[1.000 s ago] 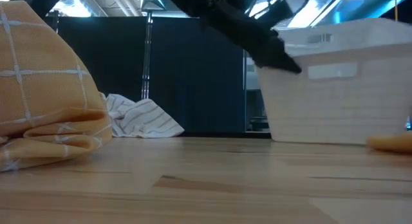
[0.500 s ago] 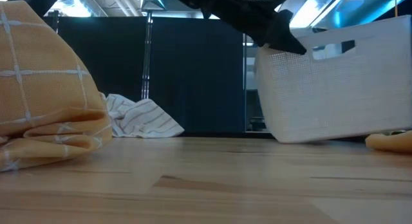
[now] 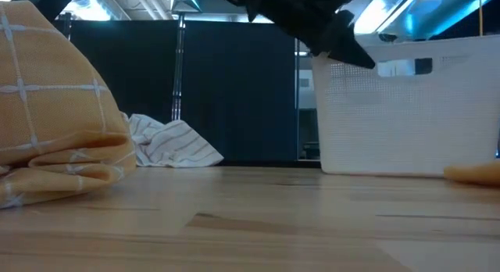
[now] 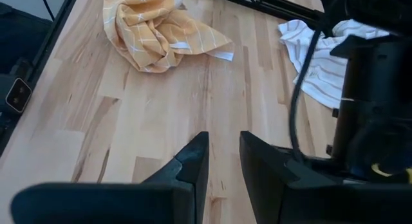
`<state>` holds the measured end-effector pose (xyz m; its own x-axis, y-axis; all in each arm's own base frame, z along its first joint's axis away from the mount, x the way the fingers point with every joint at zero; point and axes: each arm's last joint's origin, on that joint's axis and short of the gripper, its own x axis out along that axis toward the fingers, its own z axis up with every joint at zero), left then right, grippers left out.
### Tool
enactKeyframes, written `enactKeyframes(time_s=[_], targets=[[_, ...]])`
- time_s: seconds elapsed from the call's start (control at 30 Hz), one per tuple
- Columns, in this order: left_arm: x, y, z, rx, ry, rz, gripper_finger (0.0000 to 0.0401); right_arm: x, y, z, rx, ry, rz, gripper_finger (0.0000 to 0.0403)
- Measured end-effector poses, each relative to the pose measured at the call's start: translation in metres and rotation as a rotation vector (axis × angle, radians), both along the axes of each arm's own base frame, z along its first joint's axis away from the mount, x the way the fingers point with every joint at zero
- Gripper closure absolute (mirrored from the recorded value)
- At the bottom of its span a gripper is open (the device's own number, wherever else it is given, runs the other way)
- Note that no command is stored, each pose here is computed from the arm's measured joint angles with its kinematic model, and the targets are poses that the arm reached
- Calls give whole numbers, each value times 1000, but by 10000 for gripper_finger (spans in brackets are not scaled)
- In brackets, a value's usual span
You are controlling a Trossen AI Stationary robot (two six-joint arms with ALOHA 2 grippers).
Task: Fold towel
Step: Move the white laundry organizer to the top of the table, then fold the yellow patterned towel
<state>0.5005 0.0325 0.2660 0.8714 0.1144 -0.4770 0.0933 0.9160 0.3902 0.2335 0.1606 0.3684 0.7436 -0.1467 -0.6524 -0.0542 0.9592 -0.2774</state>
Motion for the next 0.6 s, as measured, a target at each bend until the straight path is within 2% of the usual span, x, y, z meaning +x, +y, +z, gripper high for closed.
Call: enactKeyframes(time_s=[0.17,0.33,0.5,0.6], targets=[[-4,-14,33,19,9,2,222,-1,-1,-1,5,11,-14,313],[-25,-26,58,22,97,6,227,-1,-1,-1,14,11,-22,313],[-73,-41,102,-38,174,35,235,-4,-1,-3,47,52,-24,313],[-102,-52,115,-104,267,72,244,-2,0,-8,50,56,-13,313]])
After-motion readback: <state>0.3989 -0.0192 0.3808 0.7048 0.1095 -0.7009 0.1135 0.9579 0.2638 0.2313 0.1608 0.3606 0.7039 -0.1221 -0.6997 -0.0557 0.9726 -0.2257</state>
